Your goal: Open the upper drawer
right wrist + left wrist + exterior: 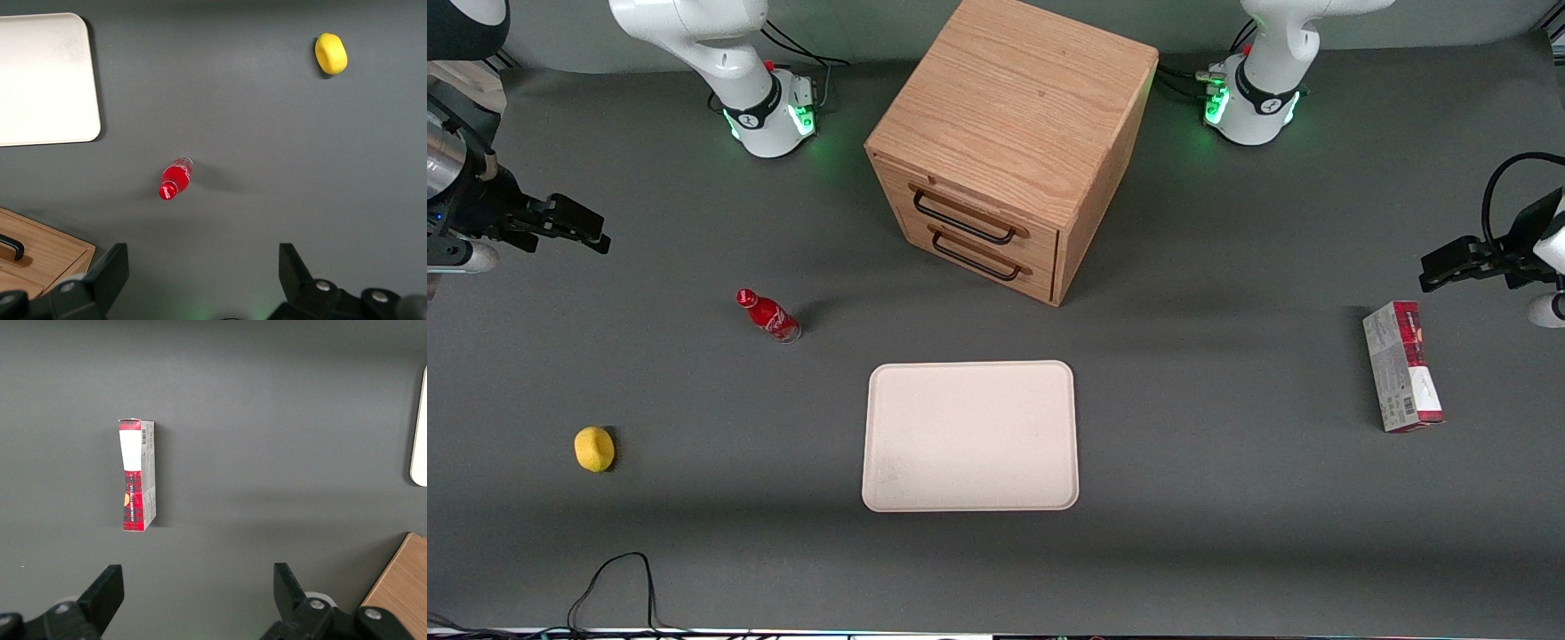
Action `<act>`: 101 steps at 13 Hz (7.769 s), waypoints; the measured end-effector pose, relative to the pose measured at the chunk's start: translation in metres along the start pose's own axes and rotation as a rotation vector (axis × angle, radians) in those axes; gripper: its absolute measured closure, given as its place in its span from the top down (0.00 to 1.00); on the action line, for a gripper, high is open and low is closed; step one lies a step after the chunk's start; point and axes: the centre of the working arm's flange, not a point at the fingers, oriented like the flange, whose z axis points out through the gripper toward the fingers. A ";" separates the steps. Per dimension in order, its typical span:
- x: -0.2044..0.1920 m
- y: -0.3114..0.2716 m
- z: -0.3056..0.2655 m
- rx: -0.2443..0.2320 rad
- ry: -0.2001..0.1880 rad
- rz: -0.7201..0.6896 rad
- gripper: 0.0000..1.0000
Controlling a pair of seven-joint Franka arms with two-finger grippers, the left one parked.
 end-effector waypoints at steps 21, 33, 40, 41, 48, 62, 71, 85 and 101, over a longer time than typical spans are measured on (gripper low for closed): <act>-0.021 -0.295 0.034 0.057 -0.037 -0.518 1.00; -0.058 -0.395 0.111 0.223 -0.152 -1.049 1.00; -0.066 -0.402 0.174 0.229 -0.171 -1.065 1.00; -0.067 -0.402 0.178 0.229 -0.171 -1.065 1.00; -0.066 -0.404 0.198 0.244 -0.179 -1.068 1.00; -0.046 -0.395 0.211 0.161 -0.137 -1.119 1.00; 0.050 -0.324 0.188 0.146 -0.016 -1.124 1.00; 0.118 -0.271 0.188 0.142 0.043 -1.080 1.00; 0.084 -0.048 0.000 0.128 0.017 -0.331 1.00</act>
